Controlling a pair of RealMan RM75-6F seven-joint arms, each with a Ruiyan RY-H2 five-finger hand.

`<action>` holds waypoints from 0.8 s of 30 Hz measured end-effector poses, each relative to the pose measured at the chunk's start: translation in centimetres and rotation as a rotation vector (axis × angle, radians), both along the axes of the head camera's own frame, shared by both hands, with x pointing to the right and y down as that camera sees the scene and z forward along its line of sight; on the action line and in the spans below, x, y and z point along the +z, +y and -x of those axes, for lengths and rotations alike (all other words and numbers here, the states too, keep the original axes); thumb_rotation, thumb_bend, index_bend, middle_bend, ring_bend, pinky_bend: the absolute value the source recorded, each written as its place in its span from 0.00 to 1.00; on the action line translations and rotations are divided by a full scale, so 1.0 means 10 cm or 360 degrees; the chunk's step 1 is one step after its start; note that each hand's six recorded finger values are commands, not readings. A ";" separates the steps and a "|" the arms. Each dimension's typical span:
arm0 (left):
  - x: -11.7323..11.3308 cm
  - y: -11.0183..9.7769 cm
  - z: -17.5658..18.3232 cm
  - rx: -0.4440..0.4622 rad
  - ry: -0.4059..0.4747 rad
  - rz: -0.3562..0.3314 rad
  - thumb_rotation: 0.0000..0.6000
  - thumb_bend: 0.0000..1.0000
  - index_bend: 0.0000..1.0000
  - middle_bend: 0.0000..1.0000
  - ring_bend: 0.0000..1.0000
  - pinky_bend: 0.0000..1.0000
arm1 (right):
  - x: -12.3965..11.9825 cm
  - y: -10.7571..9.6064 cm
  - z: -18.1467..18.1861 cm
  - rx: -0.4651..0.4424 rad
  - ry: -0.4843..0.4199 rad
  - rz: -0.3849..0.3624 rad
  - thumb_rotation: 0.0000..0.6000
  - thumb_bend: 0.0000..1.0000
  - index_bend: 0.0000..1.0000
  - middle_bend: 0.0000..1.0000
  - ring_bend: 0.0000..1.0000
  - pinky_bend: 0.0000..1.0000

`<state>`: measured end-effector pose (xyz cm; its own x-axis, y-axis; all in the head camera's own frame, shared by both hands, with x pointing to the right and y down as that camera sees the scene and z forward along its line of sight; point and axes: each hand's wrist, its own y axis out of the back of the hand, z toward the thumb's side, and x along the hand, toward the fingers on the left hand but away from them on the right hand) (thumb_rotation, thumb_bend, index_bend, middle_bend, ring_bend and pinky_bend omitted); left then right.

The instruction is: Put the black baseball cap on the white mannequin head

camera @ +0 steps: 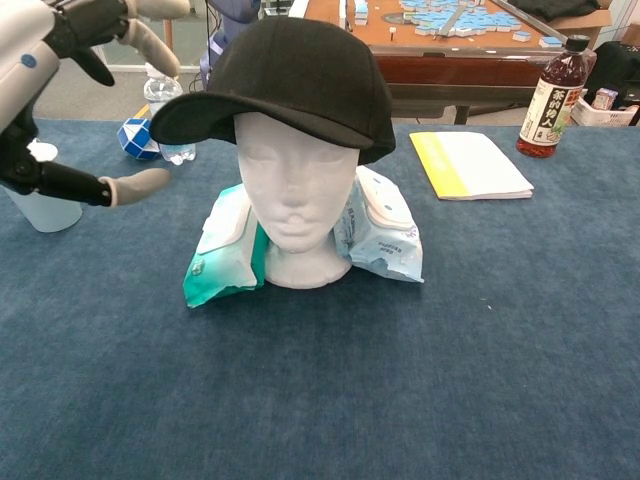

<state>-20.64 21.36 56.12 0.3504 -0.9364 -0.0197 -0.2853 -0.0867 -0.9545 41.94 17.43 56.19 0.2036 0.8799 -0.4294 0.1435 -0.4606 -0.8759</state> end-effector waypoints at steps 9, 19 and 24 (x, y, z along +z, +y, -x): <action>-0.02 0.01 0.50 -0.0105 -0.0254 0.0066 1.00 0.17 0.18 0.29 0.13 0.29 | 0.03 0.01 0.03 -0.0010 0.0024 0.0002 1.00 0.02 0.28 0.37 0.29 0.46; -0.02 -0.02 1.33 -0.0352 -0.0412 0.0171 1.00 0.17 0.38 0.40 0.23 0.32 | 0.09 0.03 0.08 -0.0030 0.0073 0.0017 1.00 0.02 0.28 0.37 0.29 0.46; 0.01 0.05 1.71 -0.0393 -0.0550 0.0157 1.00 0.17 0.52 0.49 0.30 0.38 | 0.14 0.04 0.11 -0.0040 0.0100 0.0036 1.00 0.02 0.28 0.37 0.29 0.46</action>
<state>-37.72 21.81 56.23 0.0861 -0.9844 0.1535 0.0260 -0.1518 -0.9881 40.87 17.79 57.61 0.1977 0.8647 -0.4618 0.0764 -0.4832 -0.8722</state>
